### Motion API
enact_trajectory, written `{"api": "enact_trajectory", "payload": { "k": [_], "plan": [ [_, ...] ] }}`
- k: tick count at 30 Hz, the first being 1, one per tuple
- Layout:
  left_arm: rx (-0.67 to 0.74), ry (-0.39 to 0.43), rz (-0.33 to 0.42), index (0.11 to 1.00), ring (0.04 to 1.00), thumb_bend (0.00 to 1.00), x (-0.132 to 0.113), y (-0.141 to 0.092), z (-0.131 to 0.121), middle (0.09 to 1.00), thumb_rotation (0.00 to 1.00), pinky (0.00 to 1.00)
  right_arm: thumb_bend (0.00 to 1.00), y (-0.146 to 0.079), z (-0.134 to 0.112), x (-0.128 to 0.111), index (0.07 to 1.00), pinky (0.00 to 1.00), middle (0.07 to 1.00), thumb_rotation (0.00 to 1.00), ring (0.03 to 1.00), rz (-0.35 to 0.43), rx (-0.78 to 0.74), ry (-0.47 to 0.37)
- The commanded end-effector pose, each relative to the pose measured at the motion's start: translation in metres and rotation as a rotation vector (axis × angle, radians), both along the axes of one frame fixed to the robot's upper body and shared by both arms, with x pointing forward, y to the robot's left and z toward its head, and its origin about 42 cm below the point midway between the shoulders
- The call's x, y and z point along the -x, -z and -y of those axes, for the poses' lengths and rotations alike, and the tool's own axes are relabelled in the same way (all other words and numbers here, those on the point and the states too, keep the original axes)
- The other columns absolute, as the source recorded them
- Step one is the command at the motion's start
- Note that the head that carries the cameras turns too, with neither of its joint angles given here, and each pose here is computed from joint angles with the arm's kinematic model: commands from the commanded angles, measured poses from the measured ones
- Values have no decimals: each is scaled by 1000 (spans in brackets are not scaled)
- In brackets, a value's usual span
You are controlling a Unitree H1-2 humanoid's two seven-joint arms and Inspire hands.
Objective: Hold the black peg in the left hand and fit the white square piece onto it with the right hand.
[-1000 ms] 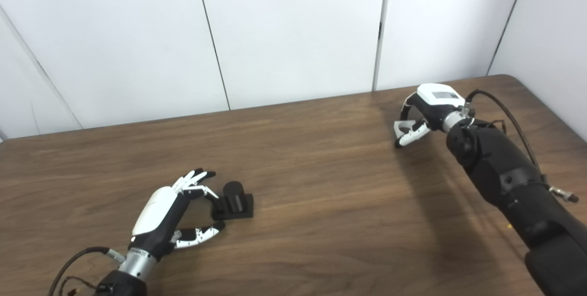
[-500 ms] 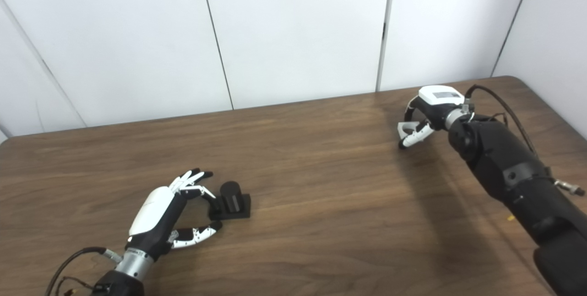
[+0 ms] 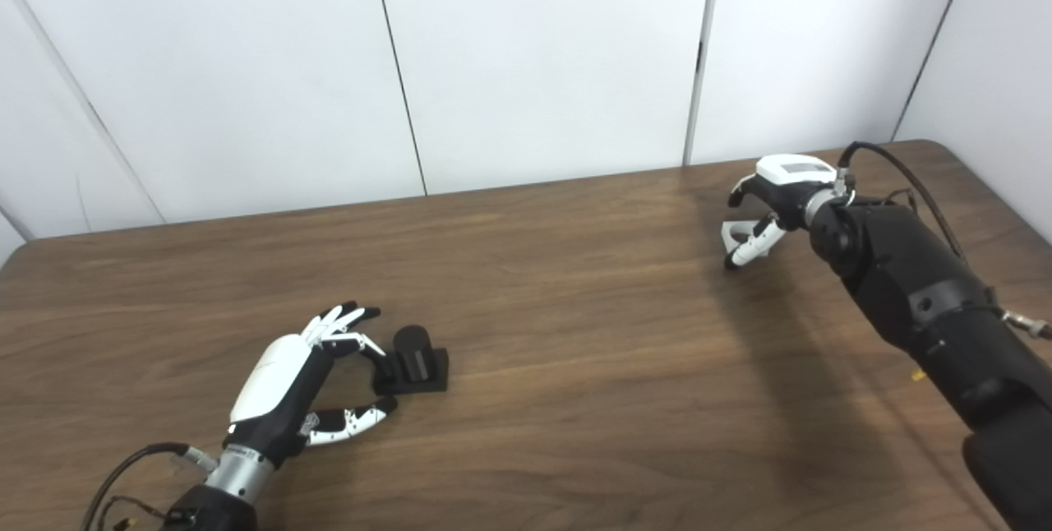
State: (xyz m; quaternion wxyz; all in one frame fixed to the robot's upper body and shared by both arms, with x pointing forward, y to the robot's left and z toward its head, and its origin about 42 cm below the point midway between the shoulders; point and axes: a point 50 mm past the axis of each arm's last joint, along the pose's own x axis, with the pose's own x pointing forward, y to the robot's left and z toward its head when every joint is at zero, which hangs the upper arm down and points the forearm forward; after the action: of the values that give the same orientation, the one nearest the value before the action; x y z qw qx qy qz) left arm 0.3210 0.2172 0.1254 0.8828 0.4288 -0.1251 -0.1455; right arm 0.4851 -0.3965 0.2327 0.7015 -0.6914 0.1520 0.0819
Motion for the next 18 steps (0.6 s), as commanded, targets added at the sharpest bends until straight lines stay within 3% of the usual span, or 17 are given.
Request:
{"api": "enact_trajectory", "payload": {
  "k": [1, 18],
  "plan": [
    [-6, 7, 56, 484, 980, 521, -7, -16, -4, 914, 63, 989, 753, 2, 30, 9, 815, 818, 921, 239, 920, -56, 68, 80],
    [-8, 6, 54, 484, 982, 521, -9, -16, -4, 912, 65, 996, 722, -2, 34, 12, 756, 821, 912, 227, 915, -49, 105, 82]
  ]
}}
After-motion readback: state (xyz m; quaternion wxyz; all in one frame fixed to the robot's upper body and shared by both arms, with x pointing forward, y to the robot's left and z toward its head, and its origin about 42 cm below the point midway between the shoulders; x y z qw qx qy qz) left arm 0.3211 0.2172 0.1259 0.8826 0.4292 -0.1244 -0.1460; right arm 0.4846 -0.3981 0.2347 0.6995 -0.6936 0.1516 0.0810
